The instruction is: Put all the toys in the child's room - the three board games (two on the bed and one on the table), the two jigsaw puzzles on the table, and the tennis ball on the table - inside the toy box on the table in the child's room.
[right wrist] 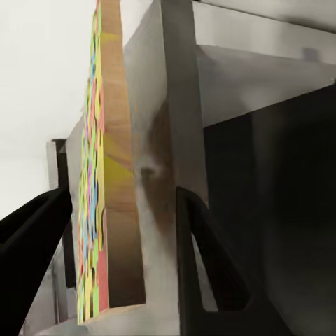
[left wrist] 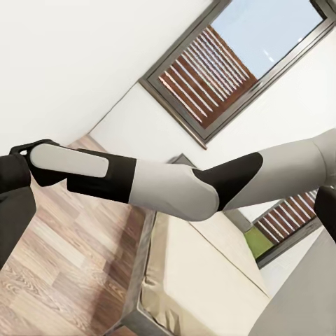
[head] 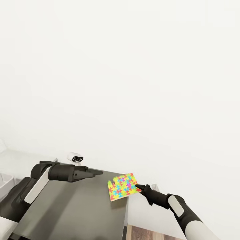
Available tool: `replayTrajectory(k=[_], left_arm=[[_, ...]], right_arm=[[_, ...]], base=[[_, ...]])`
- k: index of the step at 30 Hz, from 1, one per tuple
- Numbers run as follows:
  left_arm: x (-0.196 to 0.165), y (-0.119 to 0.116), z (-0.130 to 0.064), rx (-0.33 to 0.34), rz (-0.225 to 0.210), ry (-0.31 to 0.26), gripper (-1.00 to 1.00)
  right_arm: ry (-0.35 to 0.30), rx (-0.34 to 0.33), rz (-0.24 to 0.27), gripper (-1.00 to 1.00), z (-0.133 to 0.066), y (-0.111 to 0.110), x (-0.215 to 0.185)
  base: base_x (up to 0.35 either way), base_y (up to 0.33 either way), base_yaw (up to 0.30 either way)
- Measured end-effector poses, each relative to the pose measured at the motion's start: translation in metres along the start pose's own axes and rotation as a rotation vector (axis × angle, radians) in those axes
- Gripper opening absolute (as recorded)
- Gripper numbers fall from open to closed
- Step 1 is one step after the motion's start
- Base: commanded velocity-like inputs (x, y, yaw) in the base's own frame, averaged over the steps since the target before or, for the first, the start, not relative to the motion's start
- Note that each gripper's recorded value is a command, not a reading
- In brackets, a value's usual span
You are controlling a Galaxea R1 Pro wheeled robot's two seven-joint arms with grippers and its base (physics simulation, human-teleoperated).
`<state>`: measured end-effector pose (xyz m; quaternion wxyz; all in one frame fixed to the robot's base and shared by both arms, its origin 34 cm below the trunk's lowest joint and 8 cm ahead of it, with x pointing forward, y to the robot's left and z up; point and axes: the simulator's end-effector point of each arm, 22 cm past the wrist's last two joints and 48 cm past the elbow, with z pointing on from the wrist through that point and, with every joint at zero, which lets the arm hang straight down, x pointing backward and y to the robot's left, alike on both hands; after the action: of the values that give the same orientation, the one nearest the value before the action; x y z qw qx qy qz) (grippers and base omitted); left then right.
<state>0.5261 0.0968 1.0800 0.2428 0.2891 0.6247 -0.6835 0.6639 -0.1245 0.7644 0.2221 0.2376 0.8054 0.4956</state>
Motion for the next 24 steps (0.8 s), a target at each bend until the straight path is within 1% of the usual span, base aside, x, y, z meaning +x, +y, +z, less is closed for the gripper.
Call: replayTrajectory(k=[2,3,4,5,8,24], left_arm=[[-0.002,-0.002,0.0,0.0,0.0,0.0,1.0],[-0.003,-0.003,0.0,-0.001,-0.001,0.0,1.0],[-0.004,-0.004,0.001,0.0,0.0,0.0,1.0],[-0.005,-0.005,0.001,0.0,-0.001,0.0,1.0],[-0.008,-0.009,0.001,0.0,0.0,0.0,1.0],[-0.024,-0.026,0.002,0.0,0.0,0.0,1.0]], right_arm=[[-0.004,-0.035,-0.001,-1.0,-0.001,0.012,-0.002],[-0.005,-0.041,-0.003,-1.0,-0.002,0.015,-0.002],[-0.008,-0.069,-0.001,-1.0,-0.004,0.022,-0.004],[-0.009,-0.083,-0.003,-1.0,-0.005,0.026,-0.004],[-0.009,-0.108,-0.005,-1.0,-0.009,0.035,-0.005],[-0.009,-0.12,-0.005,-1.0,-0.02,0.058,-0.008]], base=[[0.0,0.0,0.0],[0.0,0.0,0.0],[0.0,0.0,0.0],[0.0,0.0,0.0],[0.0,0.0,0.0],[0.0,0.0,0.0]])
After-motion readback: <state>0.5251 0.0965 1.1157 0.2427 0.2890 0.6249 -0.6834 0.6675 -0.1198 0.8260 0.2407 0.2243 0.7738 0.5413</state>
